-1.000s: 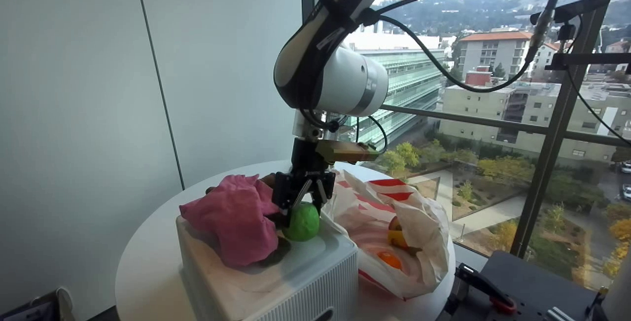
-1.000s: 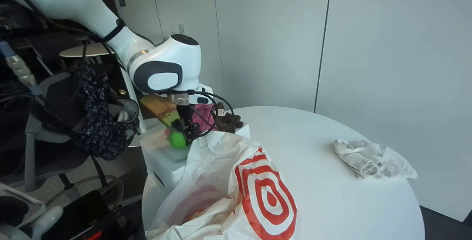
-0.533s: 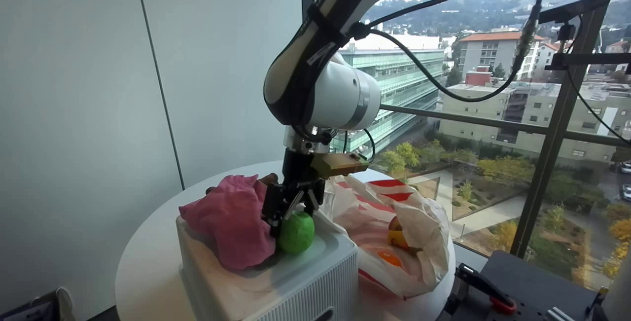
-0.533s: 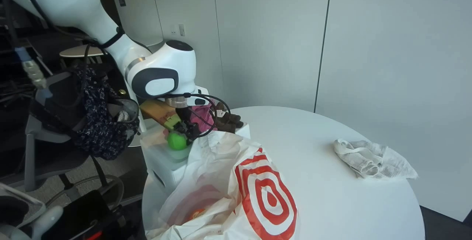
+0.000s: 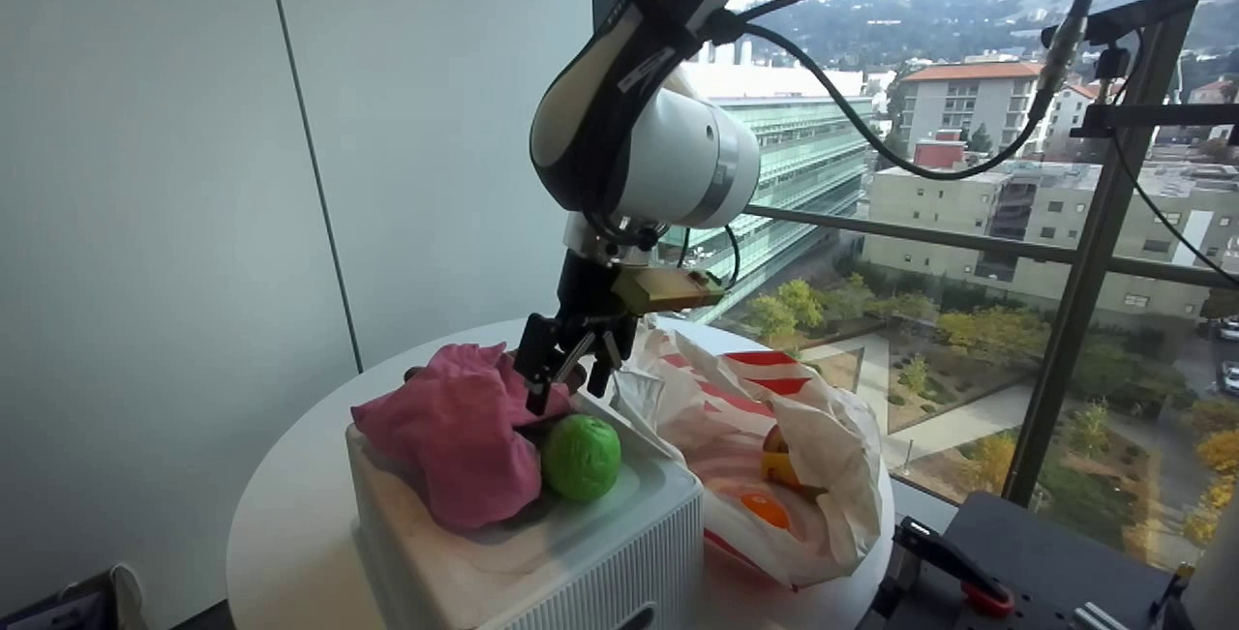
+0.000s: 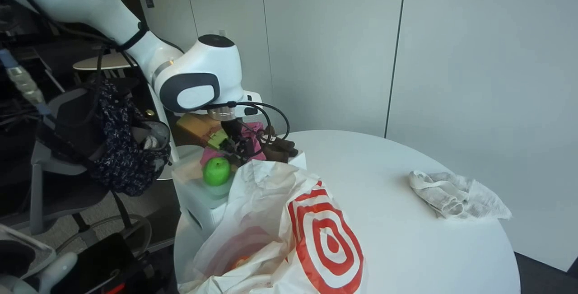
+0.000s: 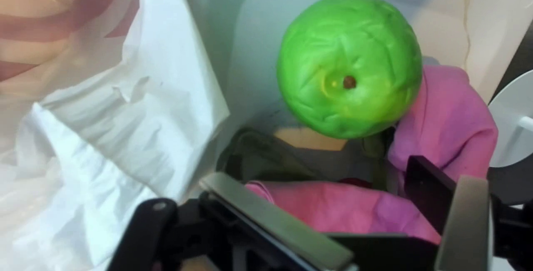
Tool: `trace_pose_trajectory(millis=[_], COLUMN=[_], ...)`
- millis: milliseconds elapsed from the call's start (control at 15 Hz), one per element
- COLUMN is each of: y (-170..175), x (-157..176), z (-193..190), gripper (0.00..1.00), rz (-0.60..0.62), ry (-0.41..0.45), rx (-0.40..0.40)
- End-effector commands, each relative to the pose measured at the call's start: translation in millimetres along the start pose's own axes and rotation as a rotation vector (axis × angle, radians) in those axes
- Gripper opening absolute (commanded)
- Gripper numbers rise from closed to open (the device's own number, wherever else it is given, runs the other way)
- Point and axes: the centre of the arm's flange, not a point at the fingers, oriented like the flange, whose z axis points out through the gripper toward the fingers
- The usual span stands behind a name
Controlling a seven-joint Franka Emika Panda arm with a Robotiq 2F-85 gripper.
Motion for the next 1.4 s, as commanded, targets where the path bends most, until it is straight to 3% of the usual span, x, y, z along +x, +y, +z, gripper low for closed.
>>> trace_pose_trajectory(millis=[0, 400, 600, 800, 1133, 1333], y=[24.9, 102.3, 125.8, 142.2, 150.4, 160.3], x=[-10.6, -54.6, -80.7, -95.6, -115.9, -124.9], z=[-36.5, -53.9, -52.9, -48.1, -70.3, -78.8], gripper=[1.0, 1.0, 1.0, 1.0, 1.0, 1.0], rz=[0.072, 0.378, 0.471, 0.578, 0.592, 0.65], ry=[0.071, 0.014, -0.012, -0.043, 0.001, 0.001], rx=[-0.018, -0.067, 0.062, 0.091, 0.276, 0.268])
